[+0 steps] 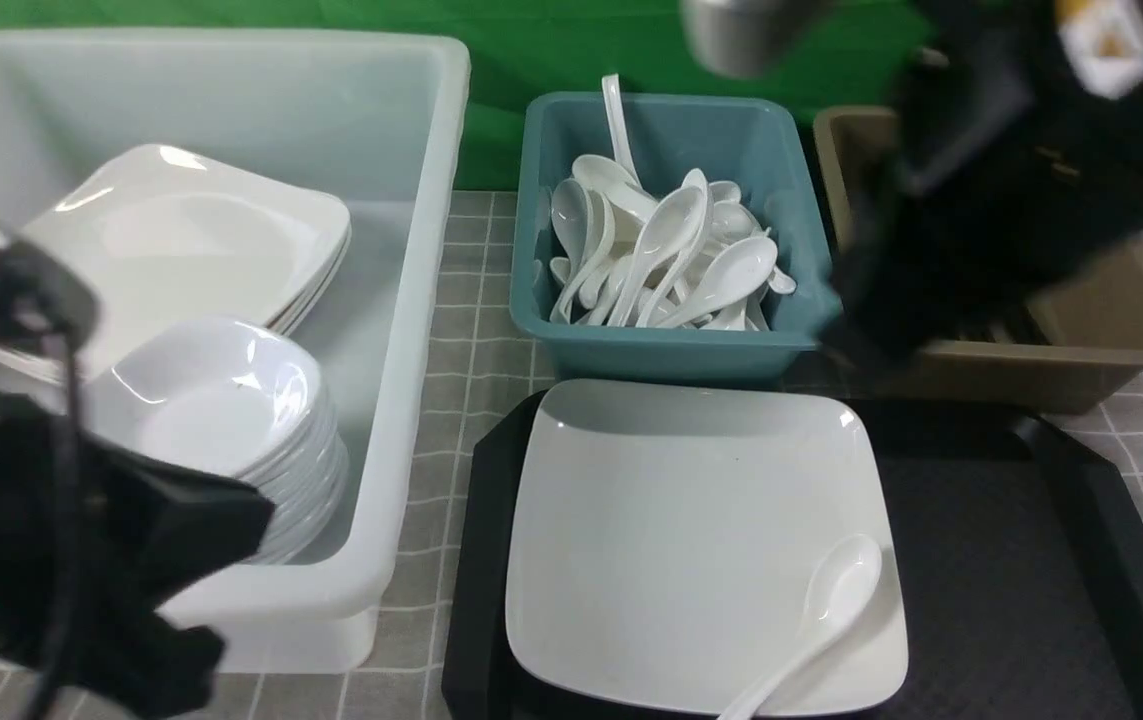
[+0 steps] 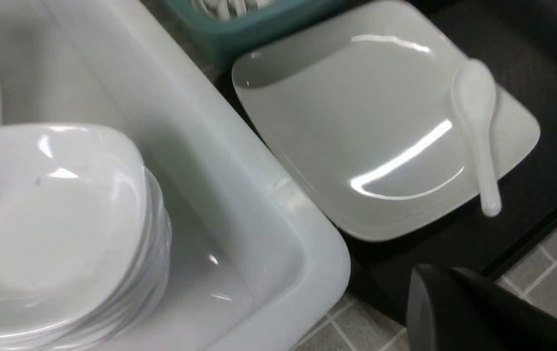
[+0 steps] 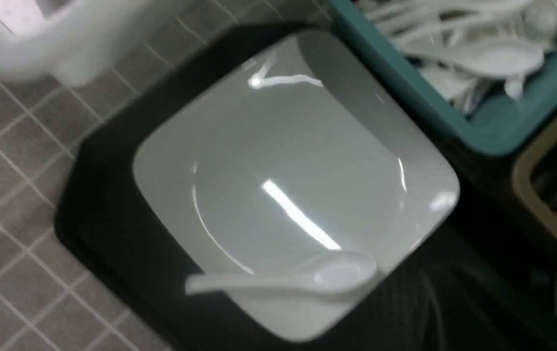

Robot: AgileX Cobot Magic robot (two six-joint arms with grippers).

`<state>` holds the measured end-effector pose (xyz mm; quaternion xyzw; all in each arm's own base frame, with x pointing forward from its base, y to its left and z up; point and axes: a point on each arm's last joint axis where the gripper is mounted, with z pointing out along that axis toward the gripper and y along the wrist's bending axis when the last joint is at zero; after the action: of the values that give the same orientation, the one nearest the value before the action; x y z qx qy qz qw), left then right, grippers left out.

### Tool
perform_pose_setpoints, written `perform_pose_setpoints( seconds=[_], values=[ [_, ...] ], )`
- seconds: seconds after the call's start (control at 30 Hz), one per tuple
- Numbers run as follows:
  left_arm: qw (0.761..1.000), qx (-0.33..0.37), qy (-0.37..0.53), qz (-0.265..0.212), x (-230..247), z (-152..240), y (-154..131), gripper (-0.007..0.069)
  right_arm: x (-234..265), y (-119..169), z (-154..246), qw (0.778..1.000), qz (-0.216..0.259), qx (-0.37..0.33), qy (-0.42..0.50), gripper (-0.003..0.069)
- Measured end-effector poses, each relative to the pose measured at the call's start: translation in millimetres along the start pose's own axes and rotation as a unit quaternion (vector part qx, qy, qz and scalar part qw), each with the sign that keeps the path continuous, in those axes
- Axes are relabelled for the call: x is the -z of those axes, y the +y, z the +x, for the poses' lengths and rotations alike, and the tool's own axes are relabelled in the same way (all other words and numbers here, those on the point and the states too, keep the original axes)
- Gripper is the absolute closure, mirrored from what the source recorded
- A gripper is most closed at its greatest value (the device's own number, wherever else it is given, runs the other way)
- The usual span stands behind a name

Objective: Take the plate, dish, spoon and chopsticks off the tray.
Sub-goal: Use the left arm to grab a soup spoon from the plate

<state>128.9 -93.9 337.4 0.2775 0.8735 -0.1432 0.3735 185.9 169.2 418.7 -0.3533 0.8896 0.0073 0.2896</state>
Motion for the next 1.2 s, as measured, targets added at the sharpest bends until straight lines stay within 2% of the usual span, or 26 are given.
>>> perform_pose_setpoints(
  seconds=[0.1, 0.23, 0.3, 0.5, 0.57, 0.7, 0.77, 0.8, 0.83, 1.0, 1.1, 1.2],
  values=[
    [0.998, 0.002, 0.055, 0.016, -41, -12, -1, 0.0619, 12, -15, 50, 0.999, 0.019, -0.039, 0.005, 0.0624],
    [0.991, -0.003, 0.118, 0.056, -98, -27, -13, 0.0619, 22, -18, 107, 0.997, 0.027, -0.065, -0.016, 0.0622],
    [0.986, -0.027, 0.143, 0.081, -125, -37, -32, 0.0619, 26, -17, 134, 0.996, 0.027, -0.070, -0.037, 0.0616],
    [0.973, -0.076, 0.173, 0.135, -183, -55, -100, 0.0615, 40, -17, 174, 0.992, 0.027, -0.079, -0.093, 0.0602],
    [0.969, -0.083, 0.186, 0.141, -194, -58, -110, 0.0608, 44, -17, 178, 0.991, 0.027, -0.081, -0.106, 0.0600],
    [0.963, -0.089, 0.210, 0.143, -233, -63, -123, 0.0543, 52, -18, 184, 0.989, 0.029, -0.070, -0.126, 0.0590],
    [0.961, -0.093, 0.222, 0.138, -252, -61, -126, 0.0479, 51, -18, 185, 0.990, 0.030, -0.068, -0.122, 0.0587],
    [0.961, -0.093, 0.223, 0.138, -253, -61, -126, 0.0473, 51, -18, 185, 0.990, 0.030, -0.068, -0.122, 0.0587],
    [0.958, -0.096, 0.233, 0.134, -265, -57, -127, 0.0417, 51, -18, 185, 0.990, 0.030, -0.065, -0.120, 0.0585],
    [0.954, -0.119, 0.250, 0.116, -288, -44, -124, 0.0284, 50, -16, 185, 0.991, 0.022, -0.062, -0.118, 0.0580],
    [0.954, -0.140, 0.244, 0.103, -298, -40, -122, 0.0265, 49, -15, 186, 0.991, 0.017, -0.063, -0.115, 0.0578],
    [0.955, -0.150, 0.237, 0.097, -302, -40, -120, 0.0283, 49, -15, 186, 0.991, 0.017, -0.063, -0.115, 0.0575]
  ],
)
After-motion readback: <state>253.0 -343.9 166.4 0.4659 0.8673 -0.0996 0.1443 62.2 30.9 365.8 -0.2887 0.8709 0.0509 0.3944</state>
